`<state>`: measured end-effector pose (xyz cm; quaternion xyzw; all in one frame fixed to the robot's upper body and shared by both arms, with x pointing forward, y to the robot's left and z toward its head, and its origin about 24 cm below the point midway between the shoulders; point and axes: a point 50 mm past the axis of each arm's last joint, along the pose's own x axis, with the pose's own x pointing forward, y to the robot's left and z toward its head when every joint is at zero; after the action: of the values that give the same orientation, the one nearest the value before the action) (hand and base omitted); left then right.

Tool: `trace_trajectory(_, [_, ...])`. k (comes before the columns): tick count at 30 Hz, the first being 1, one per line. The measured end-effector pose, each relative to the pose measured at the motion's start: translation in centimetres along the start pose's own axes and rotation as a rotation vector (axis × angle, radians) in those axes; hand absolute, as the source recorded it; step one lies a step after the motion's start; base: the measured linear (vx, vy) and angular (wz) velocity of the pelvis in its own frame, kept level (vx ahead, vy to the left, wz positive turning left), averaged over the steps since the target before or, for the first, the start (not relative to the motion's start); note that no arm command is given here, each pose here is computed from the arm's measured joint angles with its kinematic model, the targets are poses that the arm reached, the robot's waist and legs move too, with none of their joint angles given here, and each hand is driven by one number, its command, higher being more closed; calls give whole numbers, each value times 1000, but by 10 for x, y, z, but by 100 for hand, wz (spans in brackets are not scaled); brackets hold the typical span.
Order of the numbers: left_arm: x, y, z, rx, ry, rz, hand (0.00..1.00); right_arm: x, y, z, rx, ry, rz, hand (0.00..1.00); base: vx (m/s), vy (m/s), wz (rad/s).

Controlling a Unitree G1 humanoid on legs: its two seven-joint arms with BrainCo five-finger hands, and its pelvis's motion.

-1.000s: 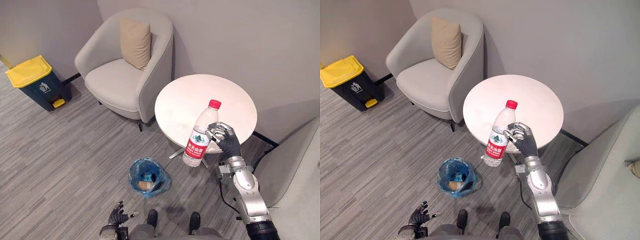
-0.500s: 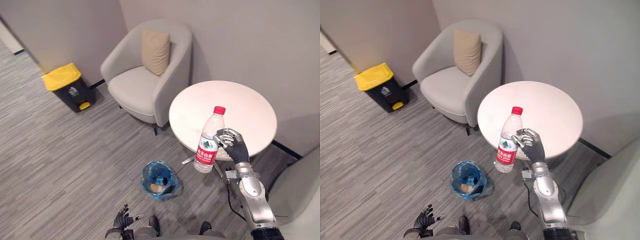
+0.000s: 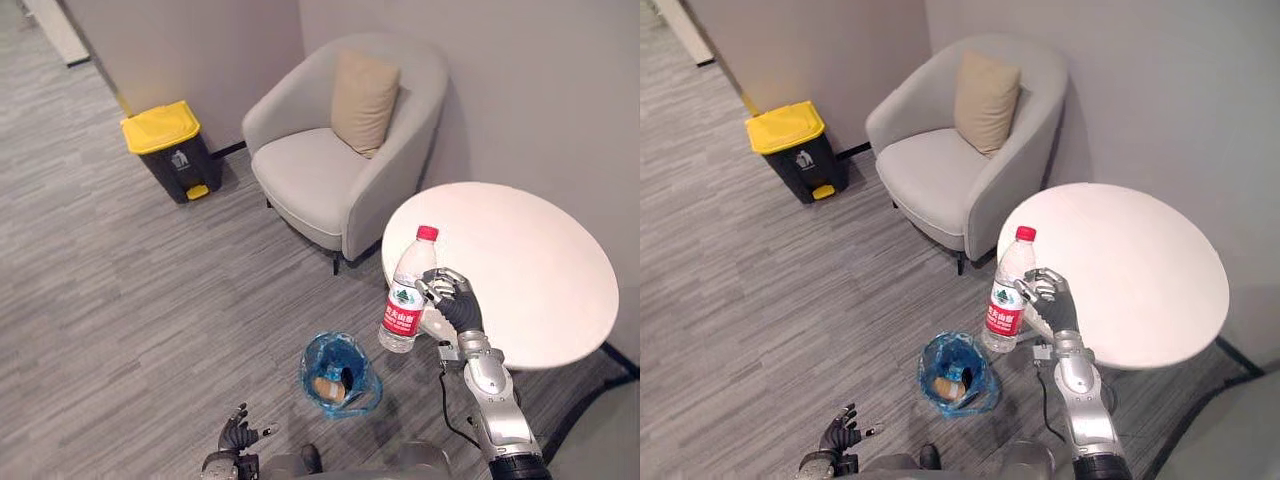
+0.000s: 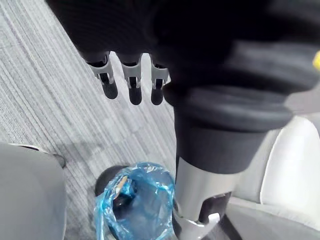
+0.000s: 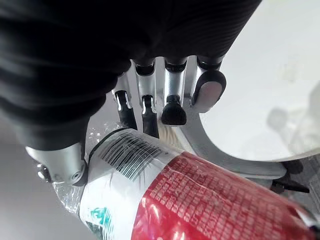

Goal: Gather rubbish on tea table into small bin, then transfer packed bag to large trash can.

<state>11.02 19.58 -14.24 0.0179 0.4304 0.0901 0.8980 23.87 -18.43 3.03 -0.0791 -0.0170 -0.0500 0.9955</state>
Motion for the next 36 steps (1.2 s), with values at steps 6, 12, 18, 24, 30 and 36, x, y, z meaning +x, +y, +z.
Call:
trace_trajectory(6, [-1, -4, -3, -21, 8, -6, 0, 1, -4, 2, -12, -9, -5, 100, 120, -103, 57])
trace_trajectory(12, [-2, -3, -5, -5, 13, -9, 0, -5, -6, -4, -15, 20, -7, 100, 25, -52, 3])
trace_trajectory(18, [0, -3, -2, 14, 3, -26, 0, -9, -1, -10, -19, 43, 34, 100, -53, 22, 16])
trace_trajectory(24, [13, -8, 37, 19, -106, -39, 0, 27, 15, 19, -65, -78, 123, 100, -202, -1, 15])
trace_trajectory(30, [15, -17, 74, -37, -235, -44, 0, 41, 35, 53, -68, -214, 189, 100, -271, -42, 9])
trace_trajectory(36, [17, -28, 119, -76, -379, -58, 0, 56, 42, 93, -79, -366, 199, 100, -135, -2, -2])
